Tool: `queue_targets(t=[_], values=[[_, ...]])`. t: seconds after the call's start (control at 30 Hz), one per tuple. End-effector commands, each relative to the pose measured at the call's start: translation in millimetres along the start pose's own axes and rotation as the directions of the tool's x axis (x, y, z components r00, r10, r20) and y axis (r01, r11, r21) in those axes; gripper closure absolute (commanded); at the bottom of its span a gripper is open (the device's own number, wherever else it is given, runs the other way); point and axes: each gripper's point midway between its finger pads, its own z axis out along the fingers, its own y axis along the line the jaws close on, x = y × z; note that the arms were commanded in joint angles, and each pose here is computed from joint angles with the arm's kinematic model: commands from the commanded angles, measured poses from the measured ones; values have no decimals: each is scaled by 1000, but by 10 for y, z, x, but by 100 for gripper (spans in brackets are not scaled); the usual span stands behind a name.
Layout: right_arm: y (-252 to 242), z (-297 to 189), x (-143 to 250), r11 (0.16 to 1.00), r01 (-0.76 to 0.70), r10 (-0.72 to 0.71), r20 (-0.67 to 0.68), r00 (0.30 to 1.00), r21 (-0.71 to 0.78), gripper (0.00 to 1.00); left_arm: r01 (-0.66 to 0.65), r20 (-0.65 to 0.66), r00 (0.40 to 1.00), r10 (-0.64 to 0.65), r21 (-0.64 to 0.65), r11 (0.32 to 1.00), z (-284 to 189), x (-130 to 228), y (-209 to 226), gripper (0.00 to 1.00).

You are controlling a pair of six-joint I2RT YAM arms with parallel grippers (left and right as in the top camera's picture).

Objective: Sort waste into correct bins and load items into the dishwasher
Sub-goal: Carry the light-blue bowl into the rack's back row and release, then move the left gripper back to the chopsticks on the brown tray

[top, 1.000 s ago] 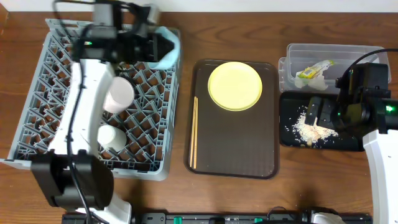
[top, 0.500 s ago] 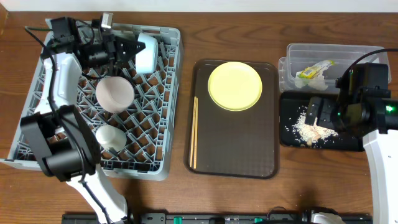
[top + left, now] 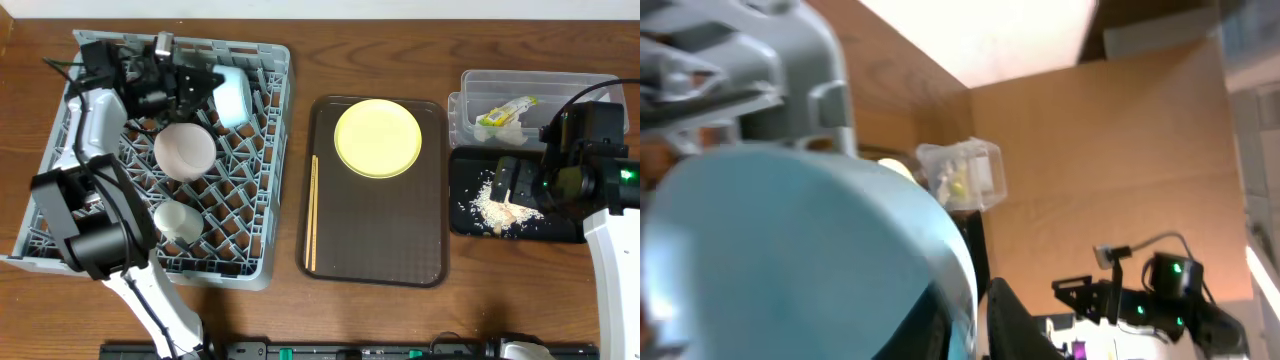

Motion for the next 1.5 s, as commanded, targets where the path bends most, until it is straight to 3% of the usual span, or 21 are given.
queue_targets(t=[0.0,0.07,0.13,0.23,0.4,0.6,0.7,0.87,1.1,1.33,1.4,1.47], values=[[-14,-37,-31,1000,-11,11,14,1000,4,2,40,42,998,-36,-114,993,-154,-58,232,83],[-14,-37,-31,1000,-11,11,14,1000,4,1,84,58,996,-74,-189,978,-229,-37,373,83],[-14,-37,-31,1000,-11,11,14,1000,4,1,122,72,992,-108,-234,964,-301,-12,465,73],[-14,-37,-31,1000,-11,11,14,1000,4,1,162,86,986,-145,-239,957,-384,12,489,59],[-14,-37,-30,1000,-11,11,14,1000,4,1,205,110,977,-183,-239,949,-516,34,472,49],[-14,-37,-29,1000,-11,11,13,1000,4,1,105,110,991,-80,-250,963,-562,9,143,44],[-14,-37,-29,1000,-11,11,13,1000,4,1,30,113,994,6,-318,948,-578,7,-102,37],[-14,-37,-30,1000,-11,11,14,1000,5,1,-115,84,979,184,-518,847,-538,75,-512,29],[-15,-37,-32,1000,-11,11,15,1000,5,1,-285,-69,938,339,-711,644,-160,412,-903,24],[-15,-37,-31,1000,-11,11,14,1000,5,1,-433,-323,901,291,-717,546,501,1076,-834,25],[-15,-37,-31,1000,-11,11,14,1000,5,1,-386,-352,921,166,-774,502,626,1416,-682,24],[-15,-37,-31,1000,-11,11,14,1000,5,1,-352,-365,928,76,-789,505,711,1684,-617,24]])
